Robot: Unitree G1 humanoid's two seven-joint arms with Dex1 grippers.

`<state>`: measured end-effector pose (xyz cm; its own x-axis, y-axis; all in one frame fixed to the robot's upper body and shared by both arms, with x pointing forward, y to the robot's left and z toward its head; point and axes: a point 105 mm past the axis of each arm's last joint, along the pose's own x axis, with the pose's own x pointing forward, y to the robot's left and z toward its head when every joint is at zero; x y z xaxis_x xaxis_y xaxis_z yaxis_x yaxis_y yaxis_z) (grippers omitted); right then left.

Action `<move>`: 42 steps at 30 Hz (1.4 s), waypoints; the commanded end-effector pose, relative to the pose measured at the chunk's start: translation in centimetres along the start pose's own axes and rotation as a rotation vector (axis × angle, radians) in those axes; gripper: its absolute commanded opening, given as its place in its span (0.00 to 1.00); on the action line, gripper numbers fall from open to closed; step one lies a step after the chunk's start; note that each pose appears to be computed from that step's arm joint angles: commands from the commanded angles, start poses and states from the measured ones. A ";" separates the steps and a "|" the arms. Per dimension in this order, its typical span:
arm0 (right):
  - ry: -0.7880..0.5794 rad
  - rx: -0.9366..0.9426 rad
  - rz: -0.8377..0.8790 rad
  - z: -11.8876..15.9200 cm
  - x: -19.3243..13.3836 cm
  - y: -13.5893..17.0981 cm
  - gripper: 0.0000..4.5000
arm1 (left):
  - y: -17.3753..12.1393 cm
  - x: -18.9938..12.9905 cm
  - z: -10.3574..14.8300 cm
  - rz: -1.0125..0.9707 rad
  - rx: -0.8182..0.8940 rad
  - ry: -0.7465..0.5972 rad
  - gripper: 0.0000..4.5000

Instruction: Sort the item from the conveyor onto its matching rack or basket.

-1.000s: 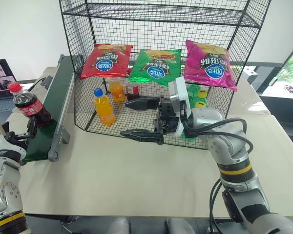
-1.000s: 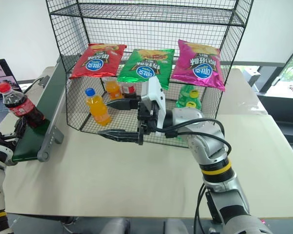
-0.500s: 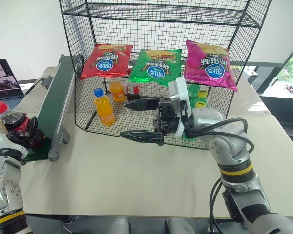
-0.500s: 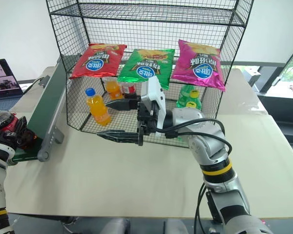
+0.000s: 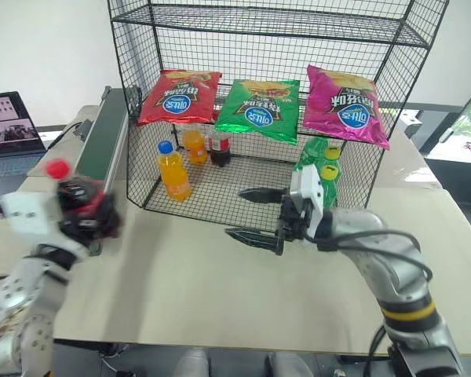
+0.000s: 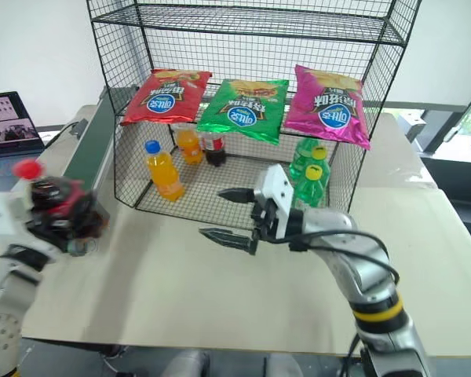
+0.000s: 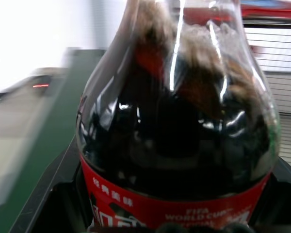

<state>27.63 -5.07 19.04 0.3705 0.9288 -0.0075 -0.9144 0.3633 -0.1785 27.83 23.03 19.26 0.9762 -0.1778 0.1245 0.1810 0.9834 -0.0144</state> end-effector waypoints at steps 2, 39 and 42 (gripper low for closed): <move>-0.004 -0.049 -0.209 0.0 -0.6 -0.4 1.00 | -4.4 3.5 -0.7 -0.140 -0.010 -0.029 0.69; 0.069 -0.012 -0.586 -2.9 -1.4 -3.5 1.00 | -9.8 11.9 -8.0 -0.347 -0.022 -0.023 1.00; 0.073 -0.005 -0.573 -3.2 -1.4 -3.6 1.00 | -9.4 10.5 -8.0 -0.340 -0.015 0.004 1.00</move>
<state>31.04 -7.85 15.38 0.8243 0.5654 -0.0293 -0.5617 0.8105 -0.1661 37.61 11.93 10.46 0.8749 -0.4808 0.0588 0.4820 0.8761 -0.0075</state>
